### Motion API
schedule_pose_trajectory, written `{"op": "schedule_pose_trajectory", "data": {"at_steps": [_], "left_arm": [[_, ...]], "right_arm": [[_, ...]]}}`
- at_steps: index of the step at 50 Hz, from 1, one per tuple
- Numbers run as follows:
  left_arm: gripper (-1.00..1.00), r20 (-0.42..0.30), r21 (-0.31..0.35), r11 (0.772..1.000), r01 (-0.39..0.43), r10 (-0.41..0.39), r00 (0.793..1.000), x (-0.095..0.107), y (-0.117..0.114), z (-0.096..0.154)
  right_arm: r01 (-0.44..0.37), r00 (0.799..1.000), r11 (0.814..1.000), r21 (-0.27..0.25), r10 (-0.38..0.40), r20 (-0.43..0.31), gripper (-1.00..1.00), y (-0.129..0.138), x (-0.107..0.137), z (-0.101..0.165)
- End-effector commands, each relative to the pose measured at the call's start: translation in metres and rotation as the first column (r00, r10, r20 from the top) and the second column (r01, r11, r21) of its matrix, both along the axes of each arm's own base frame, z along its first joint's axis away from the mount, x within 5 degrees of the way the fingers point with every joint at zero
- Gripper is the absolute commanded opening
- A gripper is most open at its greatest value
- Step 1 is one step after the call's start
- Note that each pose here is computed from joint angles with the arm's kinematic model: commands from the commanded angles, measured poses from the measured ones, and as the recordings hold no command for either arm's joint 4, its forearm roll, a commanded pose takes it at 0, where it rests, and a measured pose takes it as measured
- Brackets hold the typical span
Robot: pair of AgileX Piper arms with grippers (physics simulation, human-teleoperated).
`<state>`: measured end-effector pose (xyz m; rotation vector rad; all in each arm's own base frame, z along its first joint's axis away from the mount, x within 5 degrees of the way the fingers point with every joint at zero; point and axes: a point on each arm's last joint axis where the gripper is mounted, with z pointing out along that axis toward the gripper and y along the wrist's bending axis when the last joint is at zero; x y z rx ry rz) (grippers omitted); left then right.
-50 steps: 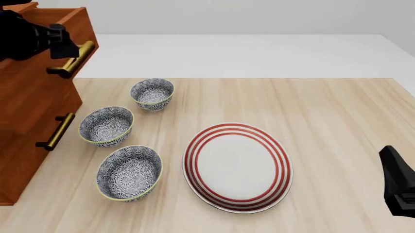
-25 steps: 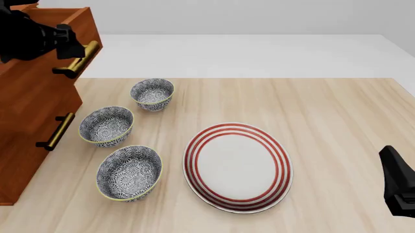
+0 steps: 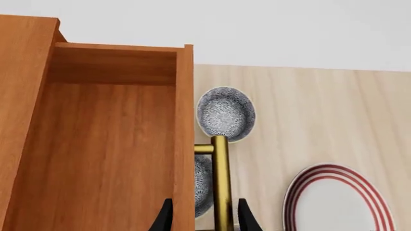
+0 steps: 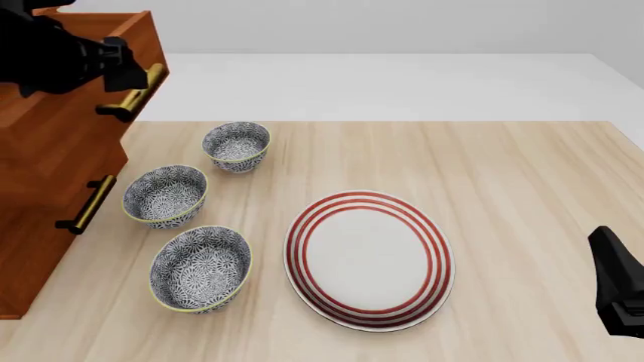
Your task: Open the top drawer of the cabinet.
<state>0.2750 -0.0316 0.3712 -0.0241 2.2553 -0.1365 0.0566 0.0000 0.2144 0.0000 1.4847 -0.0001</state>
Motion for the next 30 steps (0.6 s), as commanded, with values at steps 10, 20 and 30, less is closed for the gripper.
{"op": "schedule_pose_trajectory", "data": {"at_steps": [10,20,30], "left_arm": [[1.00,-0.136,0.011,1.000,0.018,-0.016,0.991,0.018,-0.009,-0.041],[1.00,-0.142,0.006,1.000,0.026,-0.025,0.990,0.018,-0.013,-0.044],[1.00,-0.144,0.001,0.999,0.034,-0.033,0.989,0.016,-0.017,-0.044]], "right_arm": [[0.000,1.000,1.000,0.000,0.000,0.000,1.00,0.000,0.000,0.000],[0.000,1.000,1.000,0.000,0.000,0.000,1.00,0.000,0.000,0.000],[0.000,1.000,1.000,0.000,0.000,0.000,1.00,0.000,0.000,0.000]]}}
